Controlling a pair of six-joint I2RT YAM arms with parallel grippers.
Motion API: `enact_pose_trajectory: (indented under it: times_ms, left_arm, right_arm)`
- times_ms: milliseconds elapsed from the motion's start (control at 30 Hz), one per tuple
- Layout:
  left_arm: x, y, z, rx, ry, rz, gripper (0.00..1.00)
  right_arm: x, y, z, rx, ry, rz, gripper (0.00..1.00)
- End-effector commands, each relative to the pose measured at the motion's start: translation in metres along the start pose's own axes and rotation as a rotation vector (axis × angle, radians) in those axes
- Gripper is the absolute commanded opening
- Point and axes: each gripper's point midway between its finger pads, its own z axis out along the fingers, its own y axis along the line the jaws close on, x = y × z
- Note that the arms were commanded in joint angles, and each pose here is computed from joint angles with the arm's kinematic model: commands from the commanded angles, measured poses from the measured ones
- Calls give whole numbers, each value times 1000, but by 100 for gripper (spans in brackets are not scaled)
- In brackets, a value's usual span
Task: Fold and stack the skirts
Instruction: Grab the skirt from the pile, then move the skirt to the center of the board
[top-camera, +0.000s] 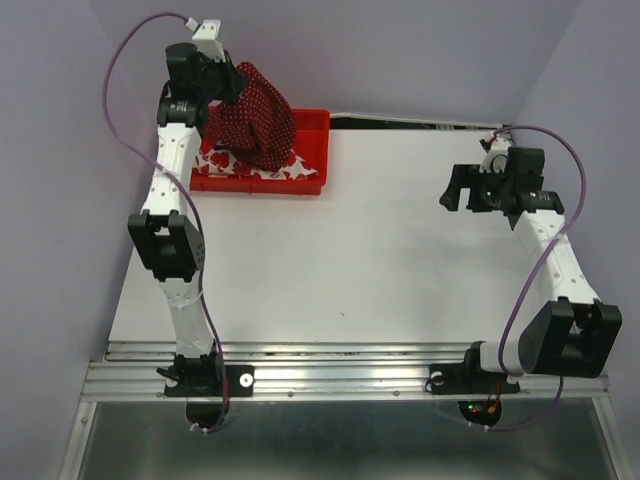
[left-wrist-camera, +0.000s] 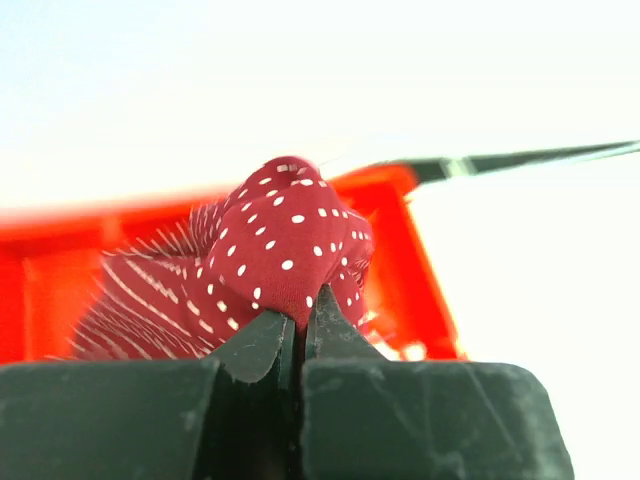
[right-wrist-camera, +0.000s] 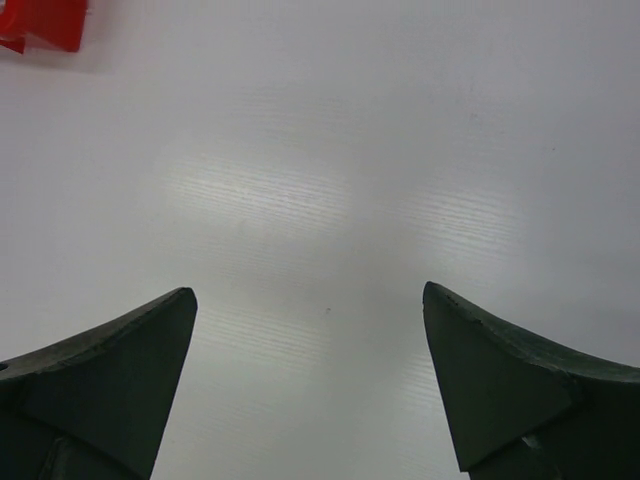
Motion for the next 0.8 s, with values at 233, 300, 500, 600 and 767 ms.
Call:
enact_pose_trajectory:
  times_ms: [233,300,500,600,767]
  left_arm:
    - [-137,-234,-213,593,-344,287,0]
    - [-128,-259,-226,649,-338,287,0]
    - [-81,-291,-237,751,-216,168,0]
    - [-16,-285,-211,763,-54,87,4]
    - [106,-266,-157,732,256,-51,16]
  right_arm:
    - [-69,31,-34,-107,-136,-94,100]
    - [-77,38,-41,-138,-150,-110,100]
    - [-75,66,-55,-284,-174,-173,100]
    - [-67,67,-56,-293,-155,-191,100]
    - [-40,61,-45,-301,-58,-204,100]
